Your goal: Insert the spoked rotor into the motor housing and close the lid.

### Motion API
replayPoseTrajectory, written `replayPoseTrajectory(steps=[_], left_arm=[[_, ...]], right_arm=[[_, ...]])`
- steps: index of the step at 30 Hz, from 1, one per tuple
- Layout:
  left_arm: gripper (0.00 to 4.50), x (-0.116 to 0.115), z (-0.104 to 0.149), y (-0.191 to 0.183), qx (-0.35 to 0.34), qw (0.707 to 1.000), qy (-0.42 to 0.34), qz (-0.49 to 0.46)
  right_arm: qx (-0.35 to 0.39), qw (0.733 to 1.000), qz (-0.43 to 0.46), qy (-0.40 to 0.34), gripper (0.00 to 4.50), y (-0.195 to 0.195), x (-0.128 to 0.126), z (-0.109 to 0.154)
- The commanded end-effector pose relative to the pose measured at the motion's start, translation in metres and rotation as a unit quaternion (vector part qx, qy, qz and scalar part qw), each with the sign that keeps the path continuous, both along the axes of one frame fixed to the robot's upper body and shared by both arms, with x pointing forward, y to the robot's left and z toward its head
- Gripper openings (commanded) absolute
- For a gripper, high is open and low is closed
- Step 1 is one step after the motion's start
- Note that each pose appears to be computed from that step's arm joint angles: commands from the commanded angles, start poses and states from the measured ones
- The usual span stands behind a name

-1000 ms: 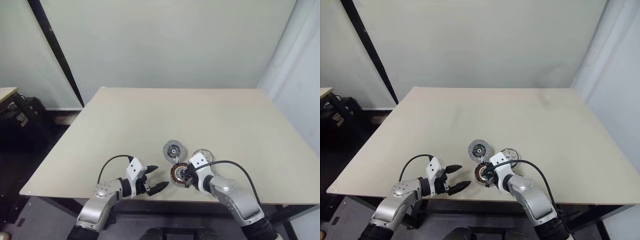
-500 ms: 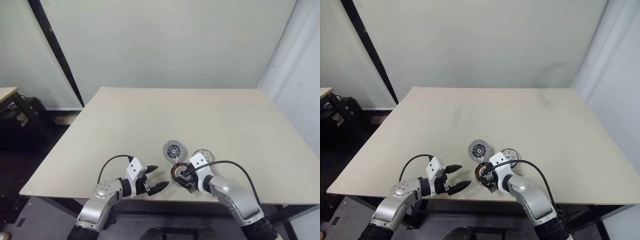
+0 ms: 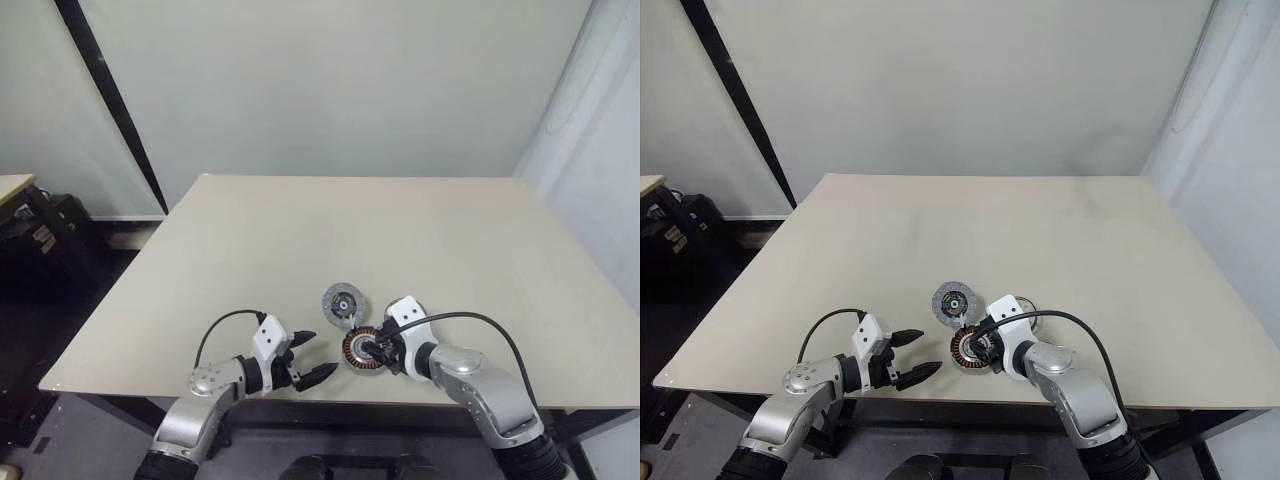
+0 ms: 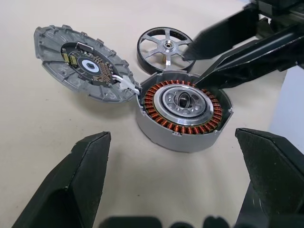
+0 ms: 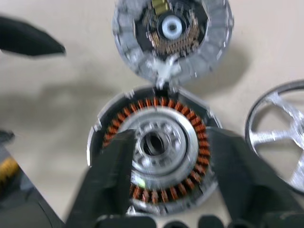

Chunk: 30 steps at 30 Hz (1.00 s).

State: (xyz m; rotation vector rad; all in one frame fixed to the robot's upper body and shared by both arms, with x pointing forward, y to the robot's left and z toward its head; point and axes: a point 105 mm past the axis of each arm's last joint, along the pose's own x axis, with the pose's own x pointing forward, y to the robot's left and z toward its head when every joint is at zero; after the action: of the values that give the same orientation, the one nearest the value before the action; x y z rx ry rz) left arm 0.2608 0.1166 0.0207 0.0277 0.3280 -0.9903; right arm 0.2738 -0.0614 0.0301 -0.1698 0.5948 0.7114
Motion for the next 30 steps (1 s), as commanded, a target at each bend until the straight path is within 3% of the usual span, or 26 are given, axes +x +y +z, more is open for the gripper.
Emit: replayPoseTrajectory(steps=[1, 4, 30], left_arm=[[4.5, 0.004, 0.012, -0.004, -0.001, 1.0, -0.029, -0.008], [4.5, 0.004, 0.012, -0.005, -0.002, 1.0, -0.028, -0.009], [4.5, 0.001, 0.012, -0.007, 0.0, 0.999, -0.03, -0.014]], right_arm=[[-0.006, 1.0, 0.018, -0.02, 1.08, 0.013, 0.0, 0.011], [-0.01, 1.0, 0.022, -0.016, 0.02, 0.018, 0.0, 0.009], [-0.046, 0.998, 0.024, -0.032, 0.02, 0.02, 0.007, 0.0]])
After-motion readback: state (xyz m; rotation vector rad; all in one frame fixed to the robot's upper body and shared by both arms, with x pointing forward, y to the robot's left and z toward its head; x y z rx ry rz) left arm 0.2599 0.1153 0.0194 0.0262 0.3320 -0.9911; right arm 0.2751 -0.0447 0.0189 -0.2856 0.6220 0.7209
